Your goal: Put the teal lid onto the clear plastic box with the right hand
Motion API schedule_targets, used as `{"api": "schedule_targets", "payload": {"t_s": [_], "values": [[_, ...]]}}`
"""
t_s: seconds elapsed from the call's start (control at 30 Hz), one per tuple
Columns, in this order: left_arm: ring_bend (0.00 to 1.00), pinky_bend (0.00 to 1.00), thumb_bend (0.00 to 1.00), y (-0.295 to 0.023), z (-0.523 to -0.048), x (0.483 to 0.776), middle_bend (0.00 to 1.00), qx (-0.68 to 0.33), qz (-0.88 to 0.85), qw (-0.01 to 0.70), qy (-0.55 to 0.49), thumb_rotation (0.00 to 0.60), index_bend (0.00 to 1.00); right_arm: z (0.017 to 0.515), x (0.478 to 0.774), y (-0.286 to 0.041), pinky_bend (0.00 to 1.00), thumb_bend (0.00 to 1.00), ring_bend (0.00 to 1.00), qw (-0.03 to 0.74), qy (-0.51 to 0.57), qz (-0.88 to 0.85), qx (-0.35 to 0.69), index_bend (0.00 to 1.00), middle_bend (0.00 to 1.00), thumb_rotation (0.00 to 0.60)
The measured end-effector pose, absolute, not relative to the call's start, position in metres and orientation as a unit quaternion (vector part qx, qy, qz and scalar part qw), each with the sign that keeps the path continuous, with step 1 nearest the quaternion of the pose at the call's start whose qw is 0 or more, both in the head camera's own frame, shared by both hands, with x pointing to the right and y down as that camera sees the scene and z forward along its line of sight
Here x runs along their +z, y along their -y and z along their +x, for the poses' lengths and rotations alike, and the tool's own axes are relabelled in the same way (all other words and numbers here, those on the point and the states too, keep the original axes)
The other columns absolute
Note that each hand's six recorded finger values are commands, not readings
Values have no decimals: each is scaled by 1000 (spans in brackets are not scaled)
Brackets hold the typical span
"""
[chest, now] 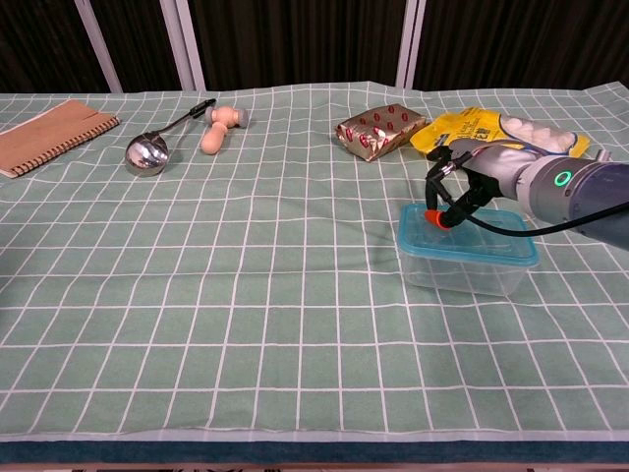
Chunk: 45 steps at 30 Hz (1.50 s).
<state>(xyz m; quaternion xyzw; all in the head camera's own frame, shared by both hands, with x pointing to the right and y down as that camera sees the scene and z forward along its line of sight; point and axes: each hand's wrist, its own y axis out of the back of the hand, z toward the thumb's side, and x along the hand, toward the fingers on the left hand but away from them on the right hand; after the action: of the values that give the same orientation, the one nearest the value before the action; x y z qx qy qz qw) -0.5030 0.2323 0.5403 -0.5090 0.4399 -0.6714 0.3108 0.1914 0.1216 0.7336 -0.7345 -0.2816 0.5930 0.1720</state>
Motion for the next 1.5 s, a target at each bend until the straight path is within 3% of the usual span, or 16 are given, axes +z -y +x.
{"api": "schedule_targets", "payload": {"t_s": [0.23, 0.27, 0.43, 0.6, 0.8, 1.0, 1.5], "values": [[0, 0, 321, -232, -503, 540, 0, -671, -508, 312, -440, 600, 77, 189, 735, -123, 0, 567, 0, 166, 282, -736, 593, 686, 4, 600], [0, 0, 321, -232, -503, 540, 0, -671, -508, 312, -440, 600, 77, 188, 734, -121, 0, 567, 0, 166, 286, -736, 591, 648, 3, 600], [0, 0, 321, -232, -503, 540, 0, -670, -510, 313, -440, 600, 77, 185, 718, -106, 0, 553, 0, 176, 324, -738, 565, 255, 0, 600], [0, 0, 321, -233, -502, 539, 0, -668, -511, 313, -441, 600, 77, 186, 690, -92, 0, 352, 0, 176, 375, -741, 528, 103, 0, 600], [0, 0, 321, -232, -500, 539, 0, -666, -512, 316, -441, 600, 77, 200, 642, -87, 0, 338, 0, 212, 406, -745, 485, 40, 0, 600], [0, 0, 321, -229, -499, 537, 0, -659, -510, 326, -446, 600, 77, 231, 605, -106, 0, 337, 0, 261, 398, -746, 466, 16, 0, 600], [0, 0, 321, -231, -482, 529, 0, -621, -537, 365, -439, 600, 76, 385, 555, -234, 0, 334, 0, 385, 388, -623, 560, 0, 0, 600]]}}
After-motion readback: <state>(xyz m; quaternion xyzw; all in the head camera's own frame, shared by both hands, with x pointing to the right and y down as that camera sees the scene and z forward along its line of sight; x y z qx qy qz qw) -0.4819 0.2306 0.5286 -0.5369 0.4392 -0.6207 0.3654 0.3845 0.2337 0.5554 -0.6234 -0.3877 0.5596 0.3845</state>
